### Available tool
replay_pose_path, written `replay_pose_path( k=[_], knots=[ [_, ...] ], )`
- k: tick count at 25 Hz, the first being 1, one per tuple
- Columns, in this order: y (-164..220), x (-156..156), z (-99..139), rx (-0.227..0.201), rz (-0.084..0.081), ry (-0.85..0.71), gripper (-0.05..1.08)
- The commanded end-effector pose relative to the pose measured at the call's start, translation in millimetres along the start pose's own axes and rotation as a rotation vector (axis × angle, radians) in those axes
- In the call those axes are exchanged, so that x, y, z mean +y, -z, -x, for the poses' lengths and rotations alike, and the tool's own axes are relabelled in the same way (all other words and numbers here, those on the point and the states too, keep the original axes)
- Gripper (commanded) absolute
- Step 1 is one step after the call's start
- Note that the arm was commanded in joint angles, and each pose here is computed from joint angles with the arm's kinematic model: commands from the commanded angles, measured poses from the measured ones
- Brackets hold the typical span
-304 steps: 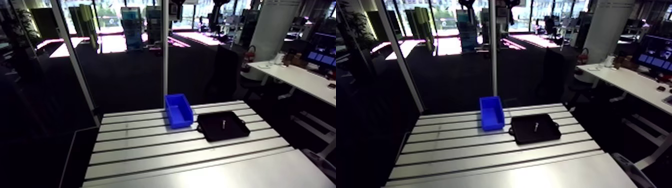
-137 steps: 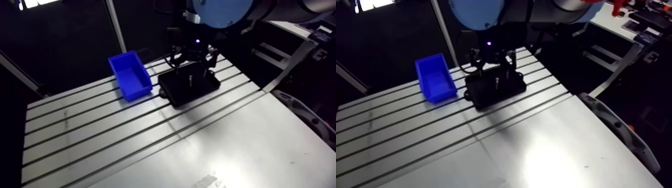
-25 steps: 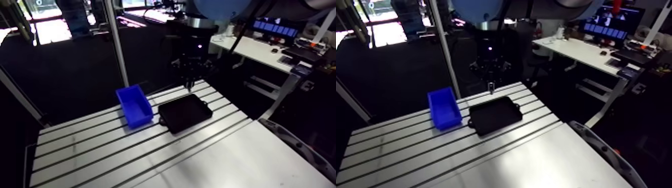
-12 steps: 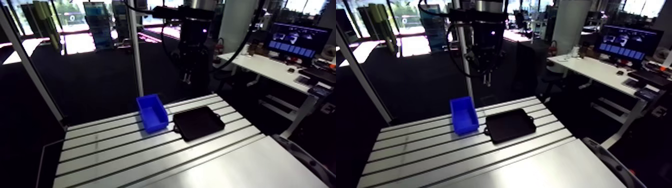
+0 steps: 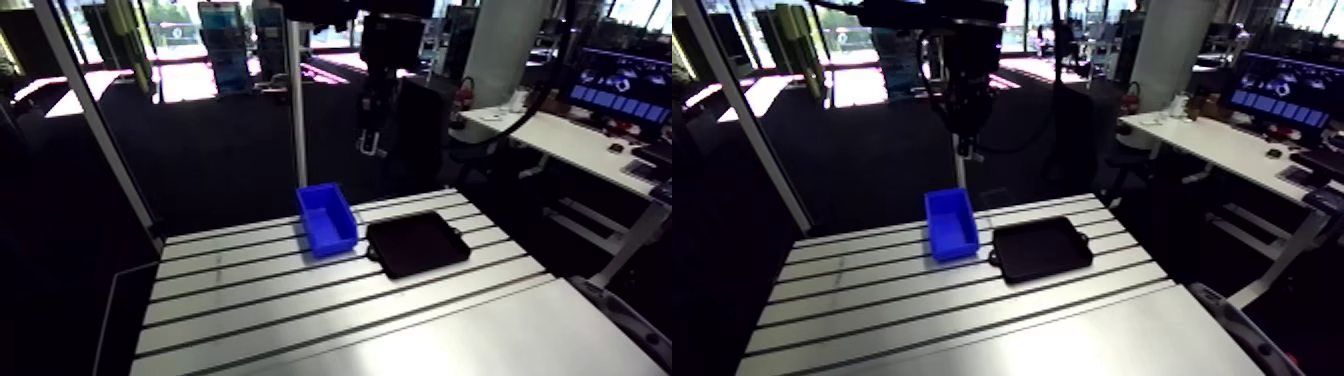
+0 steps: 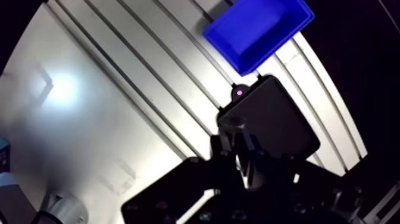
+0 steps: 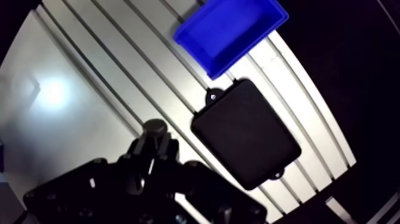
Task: Pick up the M10 bolt from the tray and put it into the blue bin.
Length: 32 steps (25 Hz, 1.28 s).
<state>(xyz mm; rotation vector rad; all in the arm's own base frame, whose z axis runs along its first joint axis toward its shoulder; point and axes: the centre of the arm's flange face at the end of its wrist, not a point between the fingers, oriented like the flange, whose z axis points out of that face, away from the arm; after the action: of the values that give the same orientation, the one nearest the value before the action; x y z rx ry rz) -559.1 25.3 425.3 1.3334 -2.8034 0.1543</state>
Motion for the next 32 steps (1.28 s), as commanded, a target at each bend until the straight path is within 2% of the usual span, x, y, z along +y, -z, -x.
replay_pose_path(
  k=[1,2,3,6,7,8,10,11,13,16,20,25,29,31,32],
  knots=[
    [-5,0,-9,-0.008,0.0,0.244,1.03],
    [-5,1,-13,-0.008,0.002,0.272,1.03],
    [-5,2,-20,-0.004,0.011,0.304,1.03],
    [-17,5,-41,-0.011,0.015,0.378,1.04],
    [-23,6,-48,-0.028,0.013,0.405,1.04],
    [-25,5,-54,-0.046,0.021,0.43,1.05],
    [-32,6,-71,-0.095,0.051,0.476,1.05],
    [-36,6,-78,-0.108,0.059,0.488,1.05],
    [-42,12,-85,-0.124,0.069,0.499,1.04],
    [-52,19,-87,-0.148,0.07,0.501,1.04],
    [-63,29,-92,-0.175,0.1,0.506,1.04],
    [-78,34,-94,-0.181,0.08,0.505,1.04],
    [-99,41,-96,-0.185,0.05,0.5,1.03],
    [-106,44,-99,-0.182,0.055,0.502,1.03],
    [-113,44,-101,-0.184,0.047,0.505,1.03]
  ],
)
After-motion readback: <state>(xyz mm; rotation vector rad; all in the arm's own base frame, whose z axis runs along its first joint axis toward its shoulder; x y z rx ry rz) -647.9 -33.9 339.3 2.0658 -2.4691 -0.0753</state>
